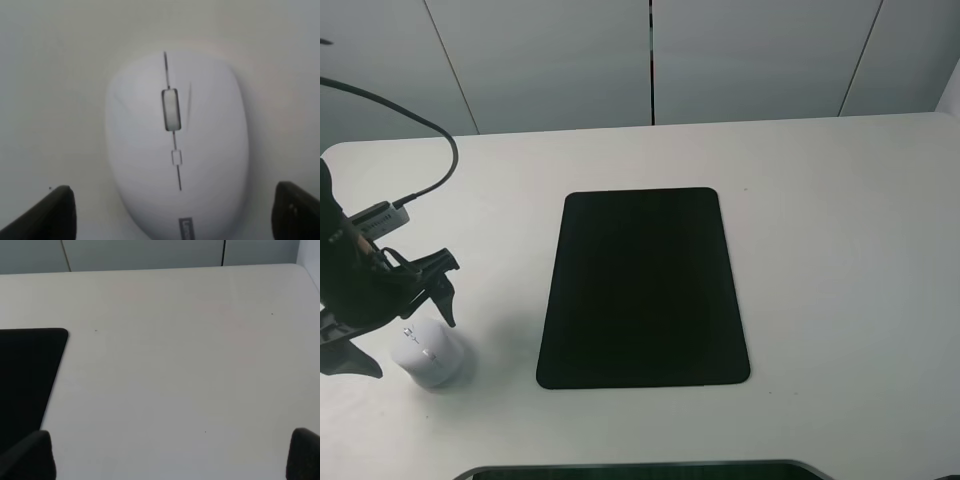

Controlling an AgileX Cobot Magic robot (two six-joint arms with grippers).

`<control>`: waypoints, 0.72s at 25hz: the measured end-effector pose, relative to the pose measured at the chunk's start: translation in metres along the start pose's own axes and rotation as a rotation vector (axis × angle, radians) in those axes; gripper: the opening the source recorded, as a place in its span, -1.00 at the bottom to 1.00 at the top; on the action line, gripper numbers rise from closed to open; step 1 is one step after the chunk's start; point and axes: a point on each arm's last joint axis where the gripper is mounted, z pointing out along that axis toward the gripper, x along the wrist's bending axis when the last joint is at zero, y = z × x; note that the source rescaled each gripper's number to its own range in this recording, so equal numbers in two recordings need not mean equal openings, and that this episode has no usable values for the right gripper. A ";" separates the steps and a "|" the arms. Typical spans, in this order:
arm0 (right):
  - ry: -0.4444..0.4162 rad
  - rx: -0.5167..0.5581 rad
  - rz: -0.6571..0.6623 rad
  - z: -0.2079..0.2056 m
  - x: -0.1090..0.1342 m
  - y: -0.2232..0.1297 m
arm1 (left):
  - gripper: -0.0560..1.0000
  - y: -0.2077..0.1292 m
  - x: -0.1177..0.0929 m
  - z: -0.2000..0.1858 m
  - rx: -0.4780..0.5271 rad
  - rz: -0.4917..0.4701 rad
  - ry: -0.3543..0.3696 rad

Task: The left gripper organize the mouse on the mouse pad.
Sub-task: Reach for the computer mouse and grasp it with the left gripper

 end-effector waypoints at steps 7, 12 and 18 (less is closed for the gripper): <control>0.000 0.000 0.000 0.000 0.000 0.000 | 1.00 0.001 -0.001 0.005 -0.002 0.005 0.004; 0.000 0.000 0.000 0.000 0.000 0.000 | 1.00 0.001 -0.002 0.011 0.008 0.005 0.025; 0.000 0.000 0.000 0.000 0.000 0.000 | 1.00 0.002 -0.004 0.017 0.008 0.005 0.024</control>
